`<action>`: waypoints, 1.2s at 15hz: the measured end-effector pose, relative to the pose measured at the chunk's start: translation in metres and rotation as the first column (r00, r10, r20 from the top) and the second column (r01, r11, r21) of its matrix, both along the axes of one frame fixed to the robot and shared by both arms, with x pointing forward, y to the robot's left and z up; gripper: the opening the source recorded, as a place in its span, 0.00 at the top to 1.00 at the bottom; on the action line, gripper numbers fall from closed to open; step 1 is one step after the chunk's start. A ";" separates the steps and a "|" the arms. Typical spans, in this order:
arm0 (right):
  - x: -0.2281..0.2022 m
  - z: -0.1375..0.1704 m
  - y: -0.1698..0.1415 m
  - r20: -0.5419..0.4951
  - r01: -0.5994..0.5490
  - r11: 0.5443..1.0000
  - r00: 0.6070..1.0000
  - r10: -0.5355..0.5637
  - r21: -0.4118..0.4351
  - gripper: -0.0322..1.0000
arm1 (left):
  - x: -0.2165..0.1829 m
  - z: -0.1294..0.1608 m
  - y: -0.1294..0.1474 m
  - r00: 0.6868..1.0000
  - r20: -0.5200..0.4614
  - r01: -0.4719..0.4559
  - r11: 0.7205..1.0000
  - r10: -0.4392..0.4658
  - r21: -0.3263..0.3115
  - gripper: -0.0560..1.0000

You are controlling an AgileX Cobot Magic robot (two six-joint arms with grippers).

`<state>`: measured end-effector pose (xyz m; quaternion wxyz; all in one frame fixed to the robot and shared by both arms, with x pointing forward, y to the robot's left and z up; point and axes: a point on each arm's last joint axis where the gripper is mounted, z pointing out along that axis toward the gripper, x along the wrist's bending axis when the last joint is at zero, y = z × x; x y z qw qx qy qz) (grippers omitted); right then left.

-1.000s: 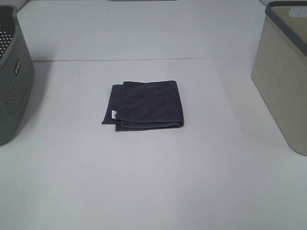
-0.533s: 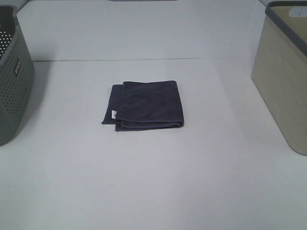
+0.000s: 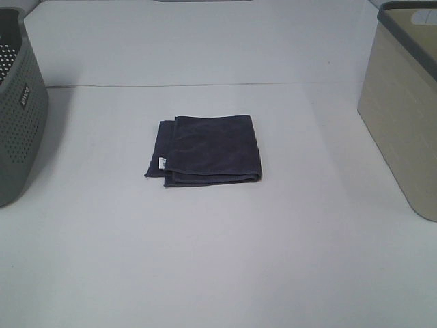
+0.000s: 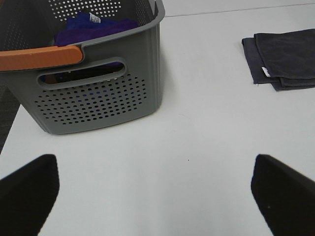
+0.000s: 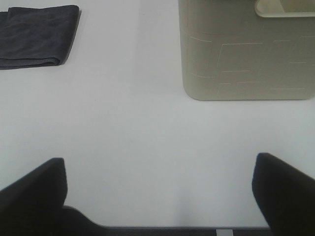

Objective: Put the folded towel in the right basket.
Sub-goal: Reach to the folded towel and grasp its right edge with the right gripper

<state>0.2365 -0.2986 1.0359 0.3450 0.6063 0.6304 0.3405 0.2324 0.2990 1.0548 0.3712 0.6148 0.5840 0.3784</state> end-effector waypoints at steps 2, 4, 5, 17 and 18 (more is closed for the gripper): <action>0.000 0.000 0.000 0.000 0.000 1.000 1.000 0.000 0.000 0.02 | 0.000 0.000 0.000 1.000 0.000 0.000 1.000 0.000 0.000 0.01; 0.000 0.000 0.000 0.000 0.000 1.000 1.000 0.000 0.000 0.02 | 0.000 0.000 0.000 1.000 0.000 0.000 1.000 0.000 0.000 0.01; 0.000 0.000 0.000 0.000 0.000 1.000 1.000 0.000 0.000 0.02 | 0.000 0.000 0.000 1.000 0.000 0.000 1.000 0.000 0.000 0.01; 0.215 0.104 0.013 -0.442 -0.028 0.993 0.894 0.075 0.112 0.02 | 0.000 0.000 0.000 1.000 0.000 0.000 1.000 0.000 0.000 0.01; 0.233 0.101 0.017 -0.460 -0.034 0.988 0.883 0.099 0.148 0.02 | 0.000 0.000 0.000 1.000 0.000 0.000 1.000 0.000 0.000 0.01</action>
